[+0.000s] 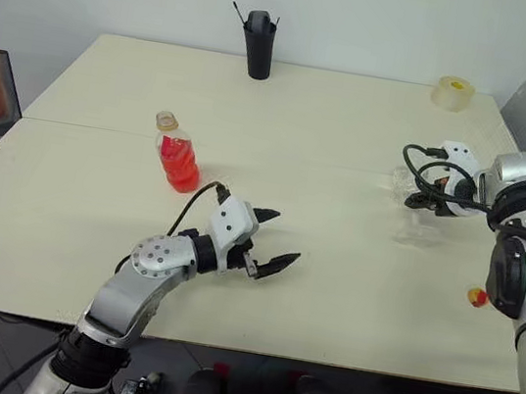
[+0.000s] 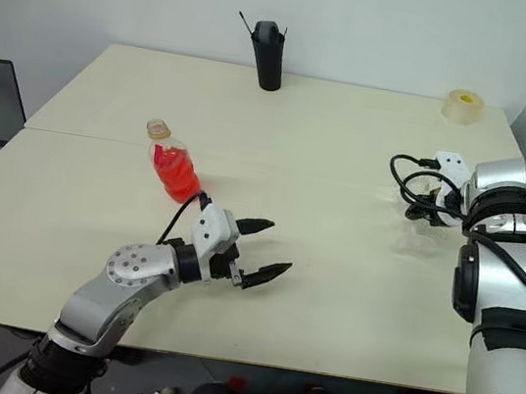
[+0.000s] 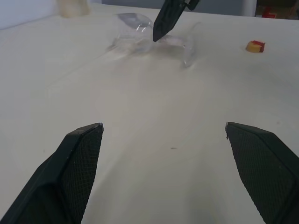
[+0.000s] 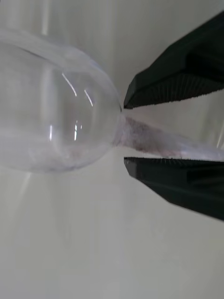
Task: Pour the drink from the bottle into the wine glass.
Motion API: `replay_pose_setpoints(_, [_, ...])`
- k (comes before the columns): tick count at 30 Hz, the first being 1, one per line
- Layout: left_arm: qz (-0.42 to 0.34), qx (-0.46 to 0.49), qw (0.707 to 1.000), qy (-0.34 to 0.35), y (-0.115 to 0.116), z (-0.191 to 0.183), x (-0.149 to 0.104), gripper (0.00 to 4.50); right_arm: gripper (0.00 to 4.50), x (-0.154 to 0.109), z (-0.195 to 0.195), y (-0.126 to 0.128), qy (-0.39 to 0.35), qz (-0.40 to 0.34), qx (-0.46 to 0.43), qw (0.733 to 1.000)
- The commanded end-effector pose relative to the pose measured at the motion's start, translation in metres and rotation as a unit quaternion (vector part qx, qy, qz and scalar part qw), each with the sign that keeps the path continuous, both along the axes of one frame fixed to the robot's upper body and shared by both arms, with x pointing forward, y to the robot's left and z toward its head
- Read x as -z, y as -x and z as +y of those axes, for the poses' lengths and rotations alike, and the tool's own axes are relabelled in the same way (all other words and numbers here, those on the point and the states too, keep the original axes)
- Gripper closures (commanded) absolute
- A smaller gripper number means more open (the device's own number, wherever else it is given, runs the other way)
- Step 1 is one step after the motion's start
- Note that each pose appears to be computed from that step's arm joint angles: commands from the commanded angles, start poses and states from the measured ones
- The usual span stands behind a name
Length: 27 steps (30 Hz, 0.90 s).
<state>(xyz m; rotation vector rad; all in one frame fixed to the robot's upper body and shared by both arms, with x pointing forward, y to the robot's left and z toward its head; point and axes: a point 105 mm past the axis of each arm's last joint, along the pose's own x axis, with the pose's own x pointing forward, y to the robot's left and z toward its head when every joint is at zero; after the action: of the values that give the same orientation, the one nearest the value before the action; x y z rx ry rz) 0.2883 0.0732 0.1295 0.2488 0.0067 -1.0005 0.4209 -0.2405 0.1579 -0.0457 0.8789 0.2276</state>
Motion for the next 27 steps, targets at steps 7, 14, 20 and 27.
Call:
replay_pose_setpoints(7, [-0.021, -0.004, 1.0, 0.009, 0.005, -0.001, -0.012, 0.0, 4.27, 0.014, -0.011, 0.006, 0.026, 0.021, -0.001, 0.999])
replay_pose_setpoints(14, [-0.03, -0.011, 0.999, 0.005, -0.001, 0.004, -0.014, 0.0, 4.27, -0.041, 0.016, -0.022, -0.011, -0.115, -0.057, 0.992])
replay_pose_setpoints(20, [-0.034, -0.027, 0.999, 0.01, -0.01, 0.015, -0.017, 0.0, 4.27, -0.104, 0.082, -0.039, -0.112, -0.285, -0.157, 0.939])
replay_pose_setpoints(27, [-0.027, -0.036, 0.997, 0.065, -0.024, 0.024, -0.042, 0.0, 4.27, -0.051, 0.183, -0.025, -0.161, -0.379, -0.178, 0.894])
